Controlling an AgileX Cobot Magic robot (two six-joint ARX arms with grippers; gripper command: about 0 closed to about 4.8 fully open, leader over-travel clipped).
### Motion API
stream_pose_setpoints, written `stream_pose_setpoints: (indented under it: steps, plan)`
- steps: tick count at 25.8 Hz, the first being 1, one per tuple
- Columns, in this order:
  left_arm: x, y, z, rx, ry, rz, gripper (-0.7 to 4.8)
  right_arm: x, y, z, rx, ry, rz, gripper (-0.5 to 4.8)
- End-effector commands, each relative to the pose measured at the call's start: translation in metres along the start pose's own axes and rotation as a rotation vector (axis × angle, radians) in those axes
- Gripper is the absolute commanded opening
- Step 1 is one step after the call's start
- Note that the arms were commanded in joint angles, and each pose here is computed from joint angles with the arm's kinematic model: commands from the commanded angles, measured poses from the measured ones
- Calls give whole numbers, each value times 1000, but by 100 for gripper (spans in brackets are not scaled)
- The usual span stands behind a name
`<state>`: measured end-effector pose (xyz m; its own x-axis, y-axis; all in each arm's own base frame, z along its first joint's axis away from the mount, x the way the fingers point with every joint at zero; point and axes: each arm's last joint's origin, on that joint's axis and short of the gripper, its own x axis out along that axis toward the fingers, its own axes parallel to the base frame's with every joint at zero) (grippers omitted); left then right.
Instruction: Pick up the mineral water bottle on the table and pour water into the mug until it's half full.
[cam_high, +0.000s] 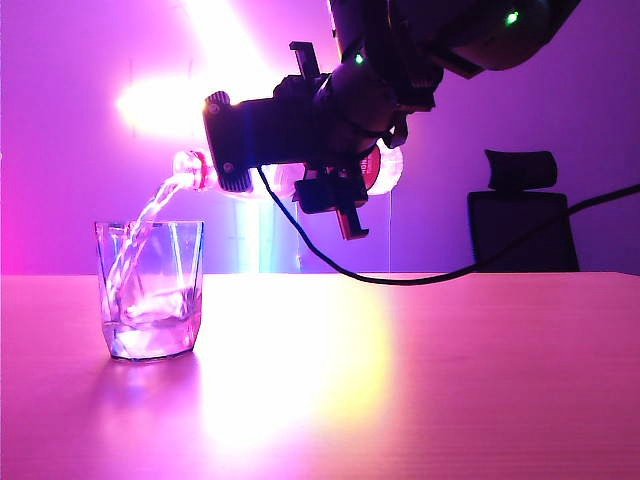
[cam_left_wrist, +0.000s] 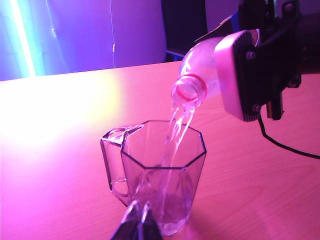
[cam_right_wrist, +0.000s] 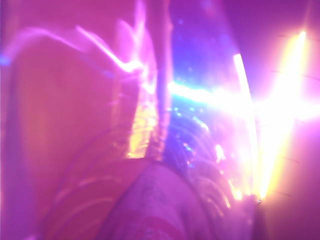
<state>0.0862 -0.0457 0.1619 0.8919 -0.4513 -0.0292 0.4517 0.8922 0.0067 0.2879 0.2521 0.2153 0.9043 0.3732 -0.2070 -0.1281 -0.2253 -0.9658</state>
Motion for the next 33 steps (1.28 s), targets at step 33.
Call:
stream_pose_setpoints:
  steps: [33]
  plan:
    - [0,0,2,-3,-11,-3,-2,1,-11,-8,5,41,-64,247]
